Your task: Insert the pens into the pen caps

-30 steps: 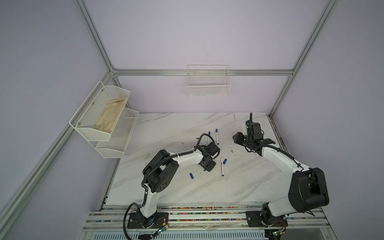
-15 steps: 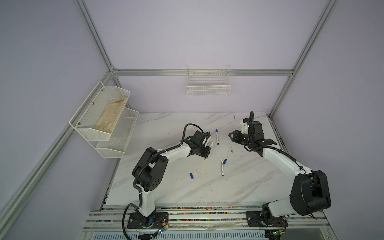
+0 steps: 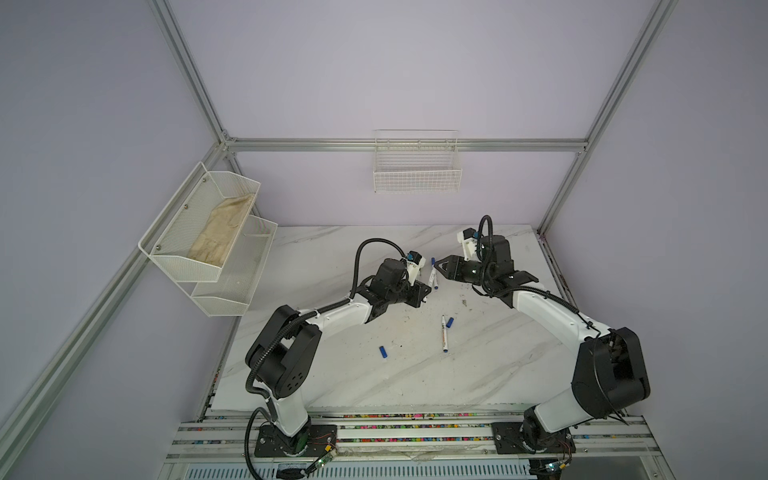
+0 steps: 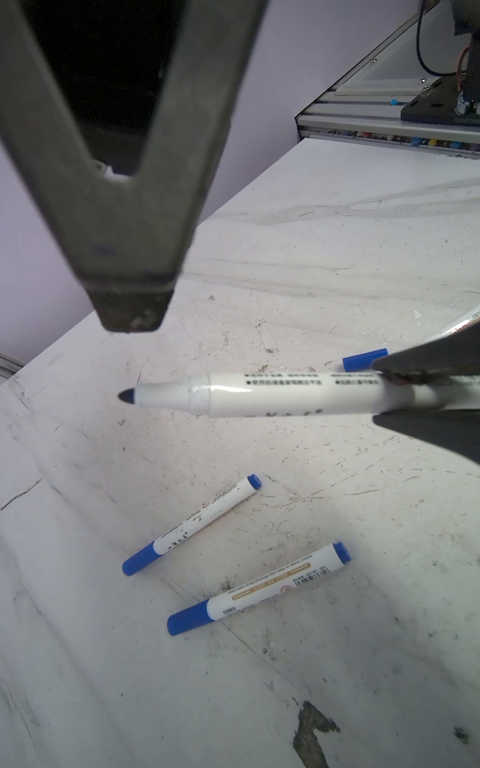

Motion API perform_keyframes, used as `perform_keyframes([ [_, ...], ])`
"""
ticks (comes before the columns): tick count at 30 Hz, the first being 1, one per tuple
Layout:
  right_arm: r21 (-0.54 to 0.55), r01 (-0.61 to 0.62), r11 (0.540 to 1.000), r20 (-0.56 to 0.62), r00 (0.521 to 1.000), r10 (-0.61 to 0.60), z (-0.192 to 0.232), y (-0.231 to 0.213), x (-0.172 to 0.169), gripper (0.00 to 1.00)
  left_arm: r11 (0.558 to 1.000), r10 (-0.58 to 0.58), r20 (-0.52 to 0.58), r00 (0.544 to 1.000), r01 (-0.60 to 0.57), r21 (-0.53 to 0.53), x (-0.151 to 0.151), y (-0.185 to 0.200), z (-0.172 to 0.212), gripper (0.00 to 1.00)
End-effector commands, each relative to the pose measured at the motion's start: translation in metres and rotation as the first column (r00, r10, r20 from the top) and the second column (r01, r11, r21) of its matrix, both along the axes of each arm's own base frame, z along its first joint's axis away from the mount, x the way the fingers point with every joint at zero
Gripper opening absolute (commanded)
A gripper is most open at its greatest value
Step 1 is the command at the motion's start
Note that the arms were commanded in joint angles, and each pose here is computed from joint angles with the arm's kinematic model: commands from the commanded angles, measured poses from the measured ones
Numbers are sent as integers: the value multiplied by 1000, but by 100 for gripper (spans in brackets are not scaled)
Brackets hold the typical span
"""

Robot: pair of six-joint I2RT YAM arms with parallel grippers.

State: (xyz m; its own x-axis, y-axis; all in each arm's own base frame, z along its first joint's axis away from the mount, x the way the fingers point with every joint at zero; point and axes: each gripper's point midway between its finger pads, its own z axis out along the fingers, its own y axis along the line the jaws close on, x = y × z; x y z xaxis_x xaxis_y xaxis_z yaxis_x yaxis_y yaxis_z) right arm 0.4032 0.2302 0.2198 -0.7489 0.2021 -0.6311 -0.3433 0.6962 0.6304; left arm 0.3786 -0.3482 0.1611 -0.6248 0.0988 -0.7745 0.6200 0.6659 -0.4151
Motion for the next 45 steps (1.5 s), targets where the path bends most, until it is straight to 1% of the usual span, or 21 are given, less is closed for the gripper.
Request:
perform_keyframes([
  [1,18,-28,999,19,999,28,9,10,3,42,997,-15,75,997,20,-68,-6,0,28,0],
  [7,-6,-70,998,-13,997,69,-5,23,1,41,997,-11,87,996,18,-81,-6,1,32,0],
  [11,-20,-79,997,-30,996,79,-12,26,2,38,995,-8,97,995,17,-95,-5,0,36,0],
  [13,-23,-79,997,-26,997,78,-12,27,2,33,995,-4,102,995,14,-99,-4,0,38,0],
  [14,-23,-76,997,-27,997,75,-13,25,2,30,995,-2,106,994,13,-101,-4,0,38,0],
  [16,-26,-72,997,-26,997,71,-13,25,2,19,995,1,109,994,10,-102,-4,1,39,0],
  [18,-25,-76,997,-21,997,76,-12,25,1,12,995,-1,111,994,12,-103,-4,0,39,0],
  [20,-22,-80,997,-14,997,80,-9,25,0,9,994,-5,102,995,16,-107,-4,-1,37,0],
  [21,-16,-90,996,-8,996,90,-7,26,-1,8,994,-3,93,996,13,-107,-4,-1,36,3],
  [22,-8,-102,995,-2,995,102,-5,28,-3,8,994,-3,84,996,12,-107,-3,-2,35,12],
  [23,-8,-103,995,0,995,103,-4,27,-3,7,994,-5,73,997,13,-107,-3,-3,33,23],
  [24,-6,-105,994,5,994,105,-2,27,-4,7,995,-6,59,998,12,-104,-2,-4,30,32],
  [26,-5,-111,994,10,994,111,0,28,-5,6,995,-10,42,999,14,-101,-1,-6,27,40],
  [29,-2,-115,993,17,993,115,3,28,-6,5,994,-19,32,999,23,-104,0,-10,25,40],
  [32,-2,-118,993,20,993,118,4,28,-7,5,993,-28,32,999,32,-112,2,-13,26,37],
  [40,-5,-120,993,10,993,120,0,28,-7,5,985,-56,77,995,68,-162,11,-27,46,31],
  [45,-11,-111,994,1,994,111,-3,26,-7,5,978,-70,104,992,89,-187,10,-30,57,29],
])
